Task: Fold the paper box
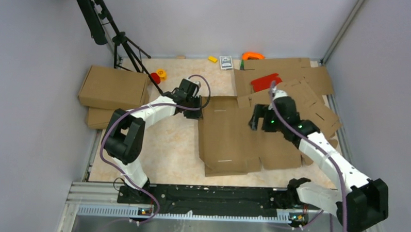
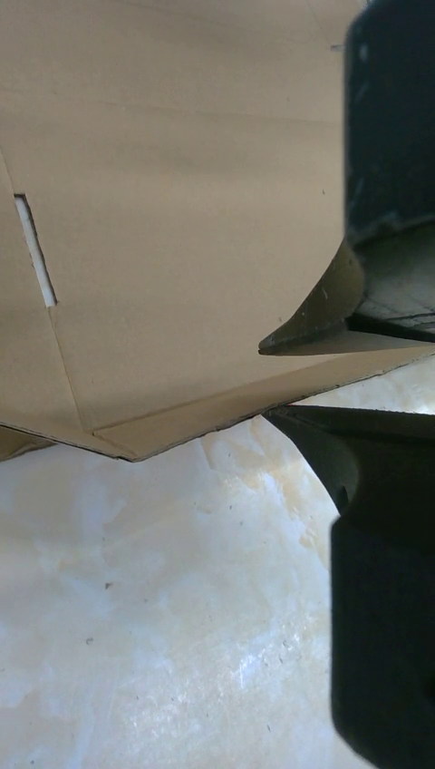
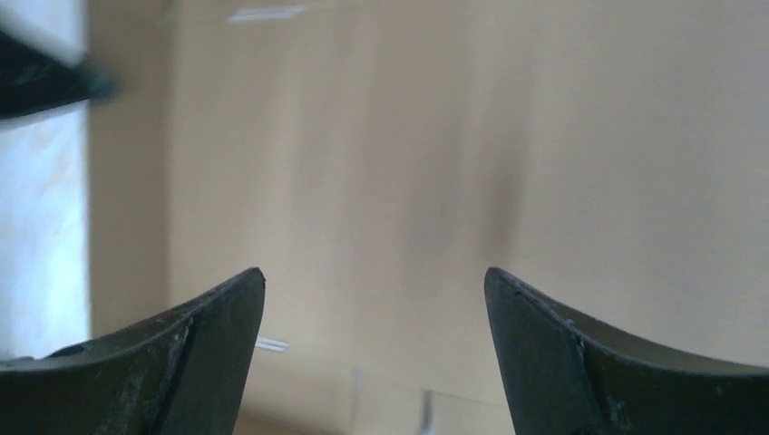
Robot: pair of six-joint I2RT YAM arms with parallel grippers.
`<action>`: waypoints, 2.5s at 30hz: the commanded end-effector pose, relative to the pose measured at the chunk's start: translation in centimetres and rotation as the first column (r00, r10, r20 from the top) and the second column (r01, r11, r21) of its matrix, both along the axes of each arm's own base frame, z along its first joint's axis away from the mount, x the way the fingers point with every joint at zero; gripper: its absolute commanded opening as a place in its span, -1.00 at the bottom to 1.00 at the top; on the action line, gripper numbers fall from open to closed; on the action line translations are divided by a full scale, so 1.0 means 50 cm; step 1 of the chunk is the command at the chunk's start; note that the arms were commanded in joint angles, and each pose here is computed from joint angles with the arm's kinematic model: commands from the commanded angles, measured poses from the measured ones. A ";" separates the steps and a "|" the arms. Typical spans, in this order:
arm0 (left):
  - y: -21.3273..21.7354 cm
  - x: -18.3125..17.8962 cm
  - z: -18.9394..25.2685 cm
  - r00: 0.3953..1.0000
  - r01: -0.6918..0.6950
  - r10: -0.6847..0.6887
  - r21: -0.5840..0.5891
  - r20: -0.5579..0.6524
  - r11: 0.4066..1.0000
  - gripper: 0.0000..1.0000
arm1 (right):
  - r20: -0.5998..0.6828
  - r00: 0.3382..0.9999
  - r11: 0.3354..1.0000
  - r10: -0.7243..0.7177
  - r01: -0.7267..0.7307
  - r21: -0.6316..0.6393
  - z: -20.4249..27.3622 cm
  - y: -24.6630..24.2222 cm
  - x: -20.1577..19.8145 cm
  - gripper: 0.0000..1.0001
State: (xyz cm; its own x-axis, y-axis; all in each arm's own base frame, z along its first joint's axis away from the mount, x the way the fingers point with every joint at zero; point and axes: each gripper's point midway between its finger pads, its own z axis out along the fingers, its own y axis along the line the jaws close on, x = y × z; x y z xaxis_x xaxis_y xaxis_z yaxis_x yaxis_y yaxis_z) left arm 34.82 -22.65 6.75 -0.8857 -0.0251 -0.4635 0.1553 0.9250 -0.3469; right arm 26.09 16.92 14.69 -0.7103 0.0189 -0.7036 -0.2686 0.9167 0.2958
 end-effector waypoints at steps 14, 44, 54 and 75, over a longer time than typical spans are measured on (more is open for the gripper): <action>-0.052 0.006 0.033 0.998 0.052 -0.048 -0.127 0.029 0.991 -0.41 | 0.024 0.639 0.636 -0.769 0.768 -0.074 -0.011 -0.452 0.140 0.93; -0.052 0.019 0.015 0.995 0.096 -0.095 -0.095 0.021 0.991 -0.53 | -0.259 0.923 0.889 -0.283 0.354 0.291 -0.089 -0.288 0.162 0.50; -0.053 0.026 0.029 0.993 0.114 -0.111 -0.085 0.034 0.990 -0.54 | -0.291 0.939 0.927 -0.184 0.264 0.265 -0.114 -0.211 0.106 0.49; -0.032 -0.026 0.002 0.994 0.109 -0.108 -0.067 0.016 0.992 -0.54 | -0.245 0.830 0.857 -0.501 0.435 -0.277 -0.137 -0.245 0.013 0.94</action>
